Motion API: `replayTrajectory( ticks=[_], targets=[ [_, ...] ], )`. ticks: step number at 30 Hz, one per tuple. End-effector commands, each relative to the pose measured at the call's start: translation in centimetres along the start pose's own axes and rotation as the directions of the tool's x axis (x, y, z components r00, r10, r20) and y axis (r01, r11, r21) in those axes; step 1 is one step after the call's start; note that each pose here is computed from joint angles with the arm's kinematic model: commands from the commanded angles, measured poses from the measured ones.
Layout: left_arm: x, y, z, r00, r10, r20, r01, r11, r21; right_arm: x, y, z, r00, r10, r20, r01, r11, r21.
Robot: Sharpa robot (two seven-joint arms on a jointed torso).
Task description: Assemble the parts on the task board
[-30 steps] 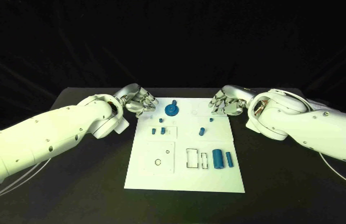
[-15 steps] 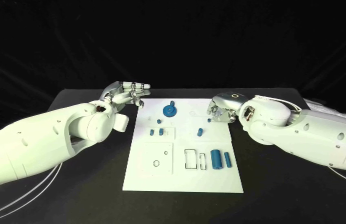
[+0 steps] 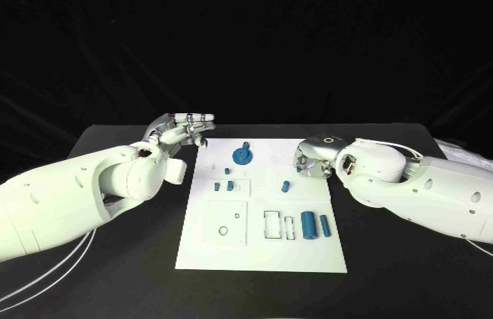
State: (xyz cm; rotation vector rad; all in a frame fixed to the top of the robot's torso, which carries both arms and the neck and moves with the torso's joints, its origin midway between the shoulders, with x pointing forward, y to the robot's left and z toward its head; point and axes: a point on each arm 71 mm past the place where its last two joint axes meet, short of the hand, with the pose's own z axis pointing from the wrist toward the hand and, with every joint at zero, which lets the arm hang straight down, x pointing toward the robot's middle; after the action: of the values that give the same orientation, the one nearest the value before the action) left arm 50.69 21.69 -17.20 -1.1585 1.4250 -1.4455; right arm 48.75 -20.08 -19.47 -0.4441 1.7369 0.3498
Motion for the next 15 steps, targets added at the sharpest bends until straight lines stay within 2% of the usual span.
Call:
replayTrajectory(
  ticks=[1,15],
  targets=[
    [0.12,-0.11,-0.05,1.0,-0.02,0.003,0.02,1.0,0.011,0.62,0.1,0.13,0.999,-0.029,-0.038,0.029,1.0,0.0],
    [0.33,-0.04,-0.16,1.0,-0.023,-0.006,0.023,1.0,0.002,1.55,0.39,0.65,0.996,-0.041,-0.075,0.041,0.999,0.004]
  ],
)
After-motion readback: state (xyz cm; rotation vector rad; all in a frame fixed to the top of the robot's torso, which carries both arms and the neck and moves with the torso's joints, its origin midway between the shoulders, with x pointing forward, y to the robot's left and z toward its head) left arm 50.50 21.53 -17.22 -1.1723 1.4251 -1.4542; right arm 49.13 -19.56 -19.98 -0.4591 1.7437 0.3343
